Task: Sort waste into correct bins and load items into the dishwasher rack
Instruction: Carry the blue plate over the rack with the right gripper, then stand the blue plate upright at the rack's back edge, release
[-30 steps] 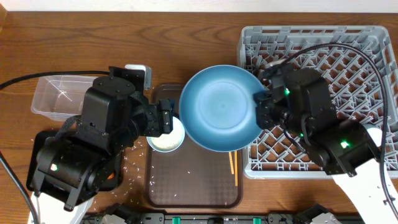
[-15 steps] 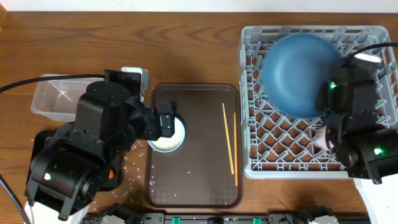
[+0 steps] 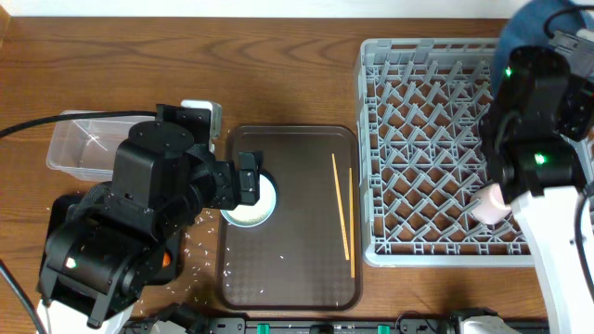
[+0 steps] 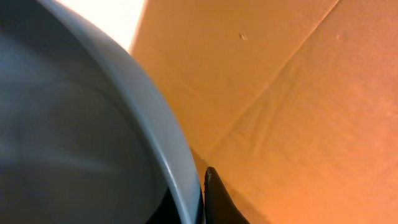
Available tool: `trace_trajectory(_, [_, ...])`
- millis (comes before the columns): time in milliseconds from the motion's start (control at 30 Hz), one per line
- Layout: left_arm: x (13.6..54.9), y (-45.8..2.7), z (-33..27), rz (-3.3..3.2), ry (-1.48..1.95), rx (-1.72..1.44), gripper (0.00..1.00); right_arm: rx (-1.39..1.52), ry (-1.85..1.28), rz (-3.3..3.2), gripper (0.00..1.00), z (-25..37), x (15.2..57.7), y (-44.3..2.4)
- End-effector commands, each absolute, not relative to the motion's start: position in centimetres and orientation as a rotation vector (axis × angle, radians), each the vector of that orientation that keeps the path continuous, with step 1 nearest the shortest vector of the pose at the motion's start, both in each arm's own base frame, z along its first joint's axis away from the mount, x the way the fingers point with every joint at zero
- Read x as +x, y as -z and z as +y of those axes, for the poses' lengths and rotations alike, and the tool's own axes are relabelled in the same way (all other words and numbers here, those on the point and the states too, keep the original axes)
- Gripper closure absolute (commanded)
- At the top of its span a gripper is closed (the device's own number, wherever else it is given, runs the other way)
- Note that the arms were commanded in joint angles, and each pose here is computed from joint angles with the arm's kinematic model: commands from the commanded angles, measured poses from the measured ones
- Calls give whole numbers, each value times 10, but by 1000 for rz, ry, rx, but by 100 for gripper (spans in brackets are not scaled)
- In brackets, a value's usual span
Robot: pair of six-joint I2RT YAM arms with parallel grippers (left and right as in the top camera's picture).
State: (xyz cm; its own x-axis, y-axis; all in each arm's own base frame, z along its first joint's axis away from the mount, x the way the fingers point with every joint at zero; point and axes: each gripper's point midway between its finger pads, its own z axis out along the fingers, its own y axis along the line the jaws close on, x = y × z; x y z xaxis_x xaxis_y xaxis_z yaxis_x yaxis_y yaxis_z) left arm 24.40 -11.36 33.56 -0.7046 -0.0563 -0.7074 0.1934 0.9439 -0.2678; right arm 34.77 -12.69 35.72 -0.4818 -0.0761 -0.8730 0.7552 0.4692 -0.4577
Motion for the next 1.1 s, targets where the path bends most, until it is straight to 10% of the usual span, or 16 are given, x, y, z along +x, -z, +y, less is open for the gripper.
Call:
trace_trajectory(0, [243, -342, -112, 2297, 408, 113, 2, 590, 1333, 1839, 99, -151, 347, -343])
trace_trajectory(1067, [239, -336, -109, 2330, 386, 113, 2, 98, 1648, 2068, 99, -190, 439, -264])
